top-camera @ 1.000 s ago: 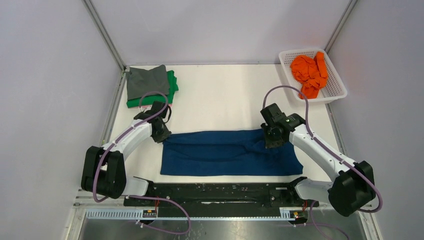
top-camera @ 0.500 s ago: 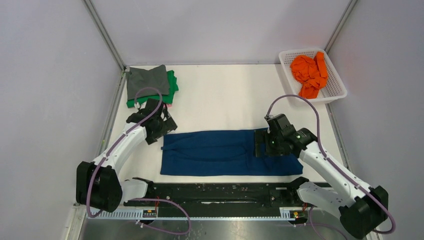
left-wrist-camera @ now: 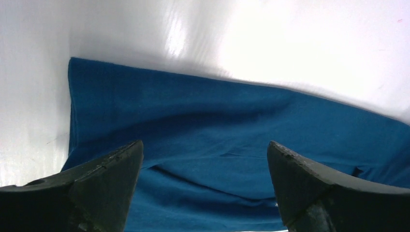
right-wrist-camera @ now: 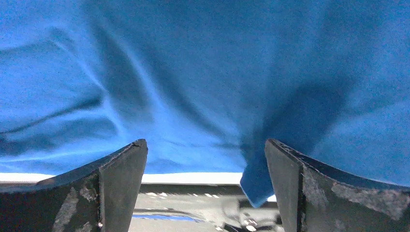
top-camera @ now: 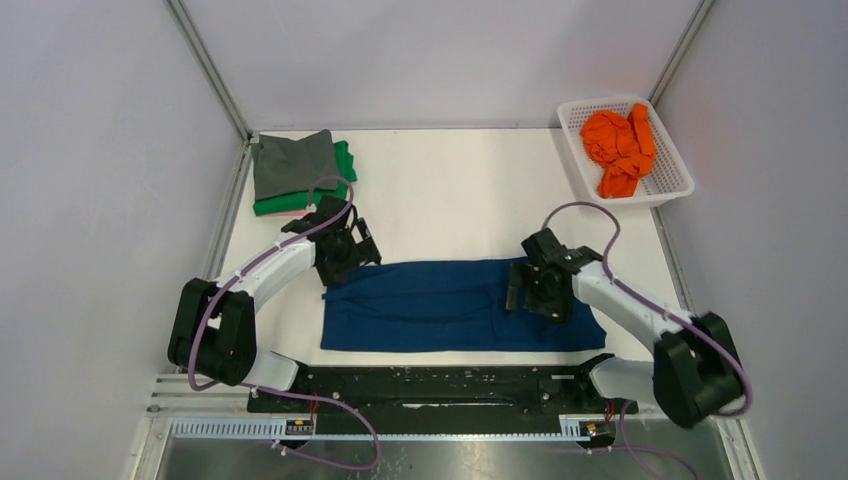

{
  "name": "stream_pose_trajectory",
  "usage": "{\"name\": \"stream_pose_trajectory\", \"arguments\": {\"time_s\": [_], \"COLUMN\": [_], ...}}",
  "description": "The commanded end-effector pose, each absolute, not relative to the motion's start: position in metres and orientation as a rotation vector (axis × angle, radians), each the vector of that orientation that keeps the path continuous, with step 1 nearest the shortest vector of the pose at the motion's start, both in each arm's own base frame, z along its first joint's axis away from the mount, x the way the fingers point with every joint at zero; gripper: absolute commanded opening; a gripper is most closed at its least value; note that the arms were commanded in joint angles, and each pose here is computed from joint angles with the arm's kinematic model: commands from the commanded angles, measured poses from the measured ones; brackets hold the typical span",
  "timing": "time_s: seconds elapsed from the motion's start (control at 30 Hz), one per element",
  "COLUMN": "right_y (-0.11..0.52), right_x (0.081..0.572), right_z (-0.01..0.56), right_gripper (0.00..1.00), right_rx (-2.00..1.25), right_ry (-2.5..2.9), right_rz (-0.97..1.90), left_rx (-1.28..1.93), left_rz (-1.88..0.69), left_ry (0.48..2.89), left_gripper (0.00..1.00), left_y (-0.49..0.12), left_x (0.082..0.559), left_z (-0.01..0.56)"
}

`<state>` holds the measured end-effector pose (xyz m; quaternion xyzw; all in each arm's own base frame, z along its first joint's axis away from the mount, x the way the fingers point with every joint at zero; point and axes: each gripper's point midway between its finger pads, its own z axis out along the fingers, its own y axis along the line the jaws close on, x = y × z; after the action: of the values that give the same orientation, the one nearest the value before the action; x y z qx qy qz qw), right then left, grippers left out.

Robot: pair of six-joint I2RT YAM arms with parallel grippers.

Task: Fold and stack the t-shirts
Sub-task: Fold the other side of the tshirt into a rectangle, then rotate the tshirt 90 degrees

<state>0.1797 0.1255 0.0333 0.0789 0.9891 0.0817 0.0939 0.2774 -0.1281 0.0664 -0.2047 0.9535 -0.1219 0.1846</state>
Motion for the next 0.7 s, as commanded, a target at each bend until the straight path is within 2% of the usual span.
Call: {"name": "stream_pose_trajectory", "arguments": {"time_s": [0.0,0.13,0.3,0.37,0.47,0.67], "right_y": [0.056,0.054,0.114,0.119,0.113,0.118], "right_x": [0.137,0.145,0.192,0.201,0.214,0.262], "right_z": [0.057,0.071,0.066,0.052,0.034,0.009], "right_gripper": [0.99,0.99,1.0,1.0,1.0,0.99], "right_rx": [0.38,0.415,0.395,0.429,0.497,0.55], "right_ry": [2.895,2.785,2.685,2.705,2.754,2.78], "right_rz": [-0.158,-0.105,0.291,0.285,0.215,0.272], "left_rx": [-0.57,-0.547,-0.411,-0.377,-0.406,-0.493], "left_rz": [-0.333,-0.362,-0.541,-0.617,-0.595,-0.652], "left_ry": [2.667,2.661,2.653,2.666,2.725,2.744], "left_gripper": [0.99,0.99,0.99,0.99,0.99,0.99], "left_y": [-0.123,-0.126,-0.159,-0.171,-0.171,-0.178], "left_x": [0.274,0.275,0.284,0.285,0.281,0.271], "left_z": [0.065,0.069,0.08,0.075,0.054,0.034]}}
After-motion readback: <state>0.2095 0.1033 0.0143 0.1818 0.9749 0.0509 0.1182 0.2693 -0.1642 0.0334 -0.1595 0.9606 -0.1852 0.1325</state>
